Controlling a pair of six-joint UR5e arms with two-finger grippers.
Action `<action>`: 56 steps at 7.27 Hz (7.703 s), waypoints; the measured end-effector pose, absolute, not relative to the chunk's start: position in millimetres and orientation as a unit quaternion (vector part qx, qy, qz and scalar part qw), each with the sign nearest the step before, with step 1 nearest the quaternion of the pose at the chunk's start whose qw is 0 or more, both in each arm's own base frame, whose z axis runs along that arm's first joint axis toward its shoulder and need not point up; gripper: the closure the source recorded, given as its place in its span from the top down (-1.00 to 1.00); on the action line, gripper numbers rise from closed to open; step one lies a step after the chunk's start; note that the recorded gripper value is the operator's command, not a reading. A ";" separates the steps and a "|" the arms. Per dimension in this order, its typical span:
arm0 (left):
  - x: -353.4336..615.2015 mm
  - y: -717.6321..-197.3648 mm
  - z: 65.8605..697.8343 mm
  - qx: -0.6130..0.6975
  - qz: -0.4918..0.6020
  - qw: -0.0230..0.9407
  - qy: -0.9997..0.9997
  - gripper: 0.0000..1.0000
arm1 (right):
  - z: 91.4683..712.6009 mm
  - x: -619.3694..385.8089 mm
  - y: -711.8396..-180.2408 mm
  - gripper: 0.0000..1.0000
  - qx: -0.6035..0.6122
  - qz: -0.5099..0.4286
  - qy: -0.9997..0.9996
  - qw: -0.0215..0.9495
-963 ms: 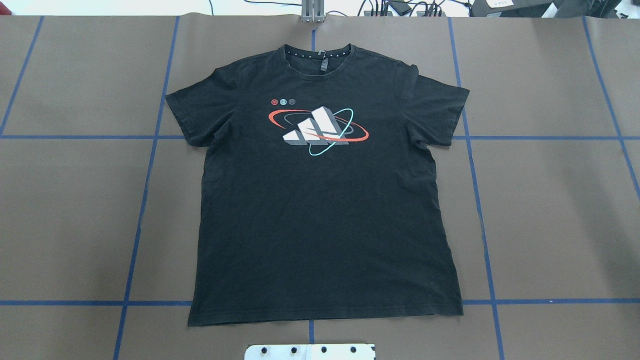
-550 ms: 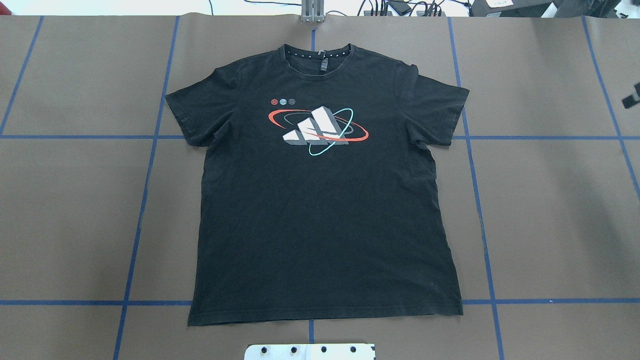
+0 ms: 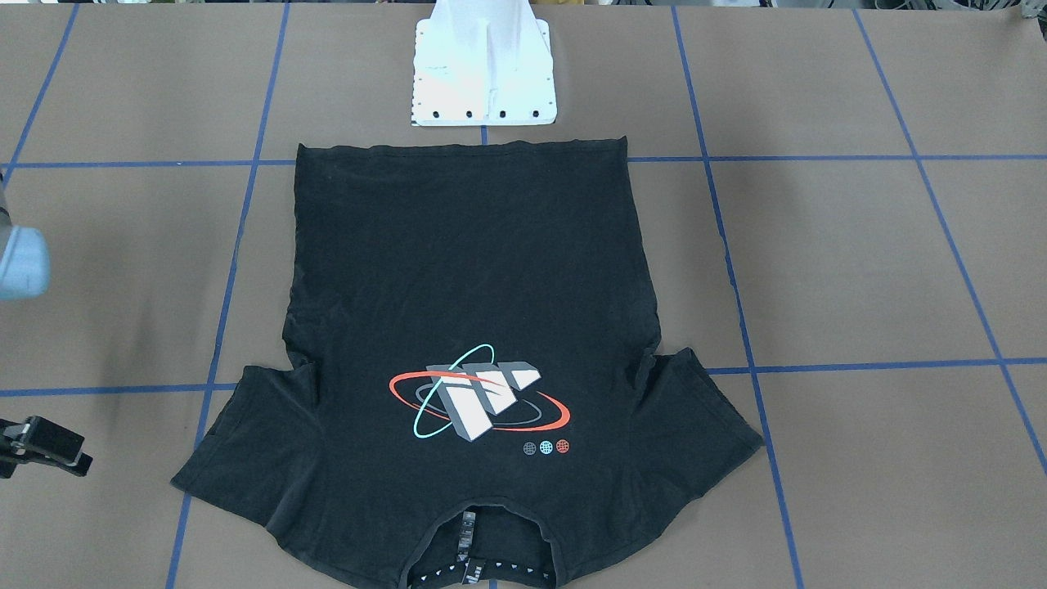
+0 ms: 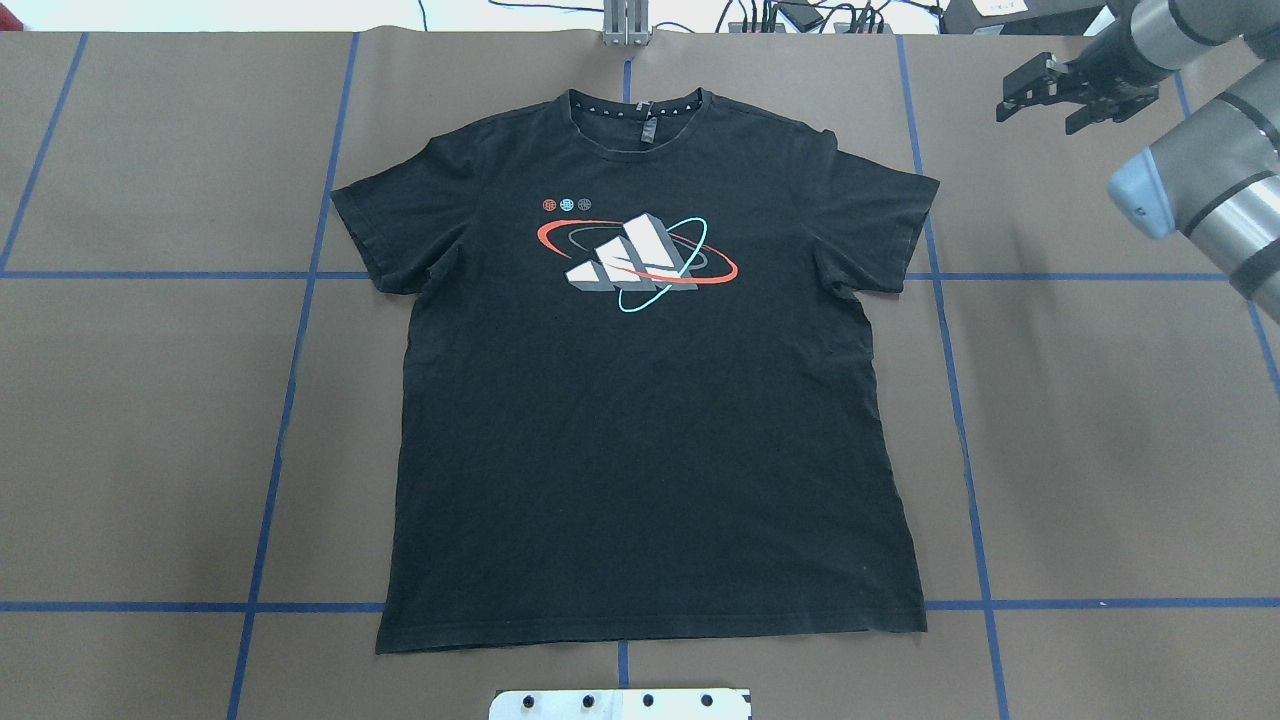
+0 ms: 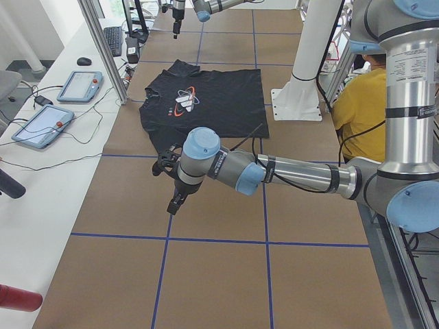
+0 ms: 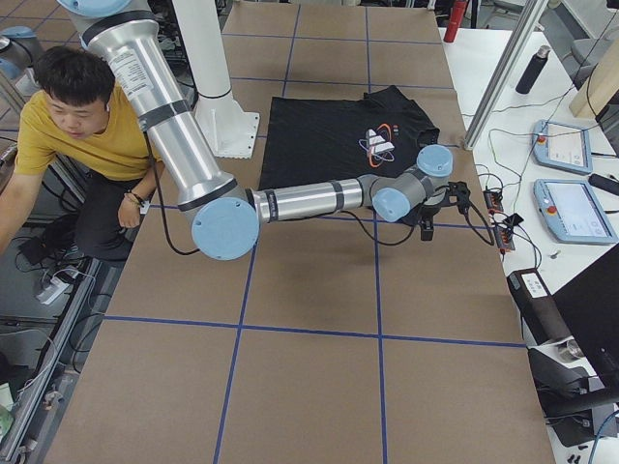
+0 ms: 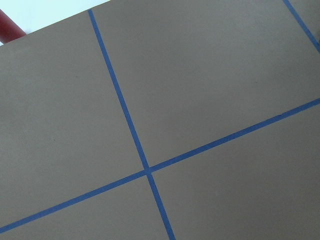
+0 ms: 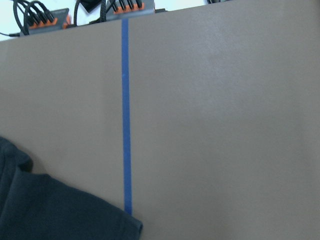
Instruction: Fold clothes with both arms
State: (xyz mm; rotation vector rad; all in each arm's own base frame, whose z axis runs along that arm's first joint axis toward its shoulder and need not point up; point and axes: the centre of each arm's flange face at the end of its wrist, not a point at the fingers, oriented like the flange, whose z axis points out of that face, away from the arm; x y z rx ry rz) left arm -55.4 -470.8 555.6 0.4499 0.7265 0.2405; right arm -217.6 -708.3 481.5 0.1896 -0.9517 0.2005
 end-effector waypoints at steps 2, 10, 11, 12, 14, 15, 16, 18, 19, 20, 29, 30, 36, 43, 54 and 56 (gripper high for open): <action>-55.2 -471.1 555.0 0.218 0.117 0.903 0.351 0.99 | 481.5 -247.2 -717.5 0.97 0.079 0.153 -0.491 0.854; -55.2 -470.8 548.5 0.224 0.119 0.902 0.351 0.99 | 488.0 -313.1 -718.7 0.75 0.069 0.175 -0.481 0.856; -55.2 -470.7 547.0 0.225 0.119 0.901 0.351 0.99 | 494.3 -315.5 -716.2 0.71 0.066 0.175 -0.479 0.858; -55.3 -470.2 545.4 0.226 0.120 0.901 0.350 0.99 | 503.2 -315.9 -712.0 0.67 0.063 0.175 -0.477 0.859; -55.3 -469.8 543.3 0.228 0.120 0.901 0.350 0.99 | 514.6 -320.5 -704.3 0.36 0.058 0.172 -0.474 0.862; -55.2 -469.3 542.1 0.229 0.120 0.900 0.350 0.99 | 516.9 -322.9 -702.3 0.36 0.057 0.171 -0.473 0.862; -55.3 -469.1 541.7 0.229 0.120 0.900 0.350 0.99 | 517.8 -324.9 -701.1 0.10 0.056 0.171 -0.472 0.863; -55.2 -468.9 541.5 0.229 0.120 0.900 0.350 0.99 | 517.5 -326.4 -700.4 -0.55 0.056 0.170 -0.473 0.863; -55.2 -468.9 541.5 0.229 0.120 0.900 0.350 0.99 | 517.2 -326.7 -700.3 -1.00 0.056 0.170 -0.473 0.862; -55.3 -468.9 541.5 0.229 0.120 0.900 0.350 0.99 | 516.7 -326.8 -700.1 -1.00 0.056 0.170 -0.474 0.862; -55.9 -467.0 525.8 0.242 0.123 0.897 0.349 0.99 | 313.2 -452.9 -644.2 -1.00 0.019 0.203 -0.561 0.802; -56.0 -467.0 525.6 0.243 0.123 0.897 0.348 0.99 | 306.3 -466.0 -647.5 -1.00 0.022 0.210 -0.550 0.808; -8.0 -503.5 506.1 0.242 0.159 0.873 0.392 0.99 | 282.0 -481.6 -652.5 1.00 0.037 0.219 -0.548 0.806; 260.2 -723.8 452.1 0.177 0.186 0.847 0.466 0.76 | 345.1 -357.8 -546.7 1.00 0.013 0.187 -0.583 0.791; 363.6 -714.8 479.4 0.169 0.148 0.858 0.462 -0.61 | 390.5 -337.2 -525.4 1.00 0.016 0.189 -0.577 0.795; 366.4 -713.8 479.2 0.169 0.149 0.858 0.462 -1.00 | 391.1 -336.8 -526.1 1.00 0.016 0.190 -0.576 0.795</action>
